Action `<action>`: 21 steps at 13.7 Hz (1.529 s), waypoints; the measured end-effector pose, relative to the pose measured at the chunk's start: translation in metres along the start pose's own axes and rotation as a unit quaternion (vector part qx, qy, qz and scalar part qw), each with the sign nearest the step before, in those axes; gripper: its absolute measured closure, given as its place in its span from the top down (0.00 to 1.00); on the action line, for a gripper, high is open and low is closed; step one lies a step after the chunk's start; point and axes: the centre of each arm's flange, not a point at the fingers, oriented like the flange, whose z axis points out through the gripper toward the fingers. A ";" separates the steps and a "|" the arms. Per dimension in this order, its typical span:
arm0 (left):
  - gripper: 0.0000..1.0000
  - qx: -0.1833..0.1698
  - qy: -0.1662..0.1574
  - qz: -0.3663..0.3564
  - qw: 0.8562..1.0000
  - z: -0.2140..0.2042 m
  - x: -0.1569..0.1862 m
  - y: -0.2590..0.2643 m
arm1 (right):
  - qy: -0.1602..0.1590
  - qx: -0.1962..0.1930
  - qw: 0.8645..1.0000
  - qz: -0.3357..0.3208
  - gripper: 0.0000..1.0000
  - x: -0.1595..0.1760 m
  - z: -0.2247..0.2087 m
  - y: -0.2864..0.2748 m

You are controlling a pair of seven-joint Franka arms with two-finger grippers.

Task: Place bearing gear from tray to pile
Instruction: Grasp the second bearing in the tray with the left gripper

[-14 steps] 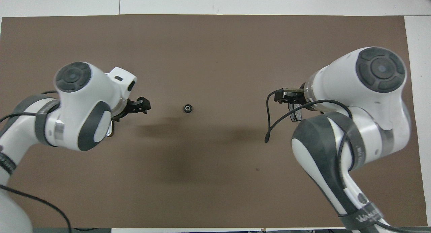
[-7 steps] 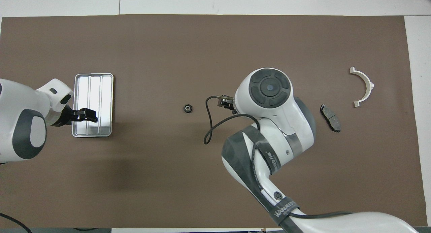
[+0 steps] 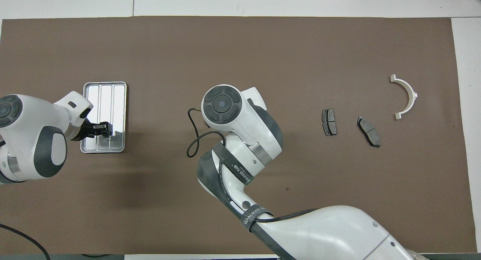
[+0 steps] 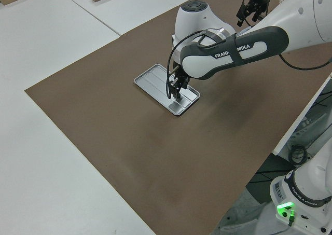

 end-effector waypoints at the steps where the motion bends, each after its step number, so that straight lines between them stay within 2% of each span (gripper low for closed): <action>1: 0.60 0.000 -0.002 -0.001 1.000 0.004 0.000 -0.001 | 0.000 -0.003 1.000 0.001 0.90 -0.002 0.011 -0.011; 2: 0.60 0.000 -0.002 -0.001 1.000 0.006 0.001 0.000 | 0.000 -0.005 1.000 0.001 0.91 0.000 0.019 -0.019; 3: 0.52 0.000 -0.001 -0.001 1.000 0.008 0.002 0.000 | 0.001 -0.005 1.000 0.001 0.96 0.002 0.024 -0.024; 5: 0.50 -0.001 0.000 -0.001 1.000 0.010 0.002 0.000 | 0.000 -0.006 1.000 0.003 1.00 0.008 0.026 -0.031; 8: 0.24 -0.001 0.002 -0.001 1.000 0.007 0.003 0.002 | 0.001 -0.004 1.000 0.005 1.00 0.010 0.030 -0.046; 12: 0.24 0.000 -0.031 -0.017 0.999 -0.005 0.006 0.006 | -0.003 -0.012 1.000 -0.005 1.00 -0.006 0.054 -0.060; 15: 0.24 0.001 -0.051 -0.021 0.998 -0.051 0.018 0.010 | -0.003 -0.021 1.000 -0.011 1.00 -0.011 0.071 -0.064; 18: 0.24 0.001 -0.055 -0.025 0.998 -0.089 0.020 0.012 | -0.002 -0.021 1.000 -0.011 1.00 -0.010 0.070 -0.064; 21: 0.24 0.001 -0.052 -0.040 0.998 -0.094 0.019 0.014 | 0.001 -0.016 1.000 -0.009 0.69 -0.007 0.064 -0.065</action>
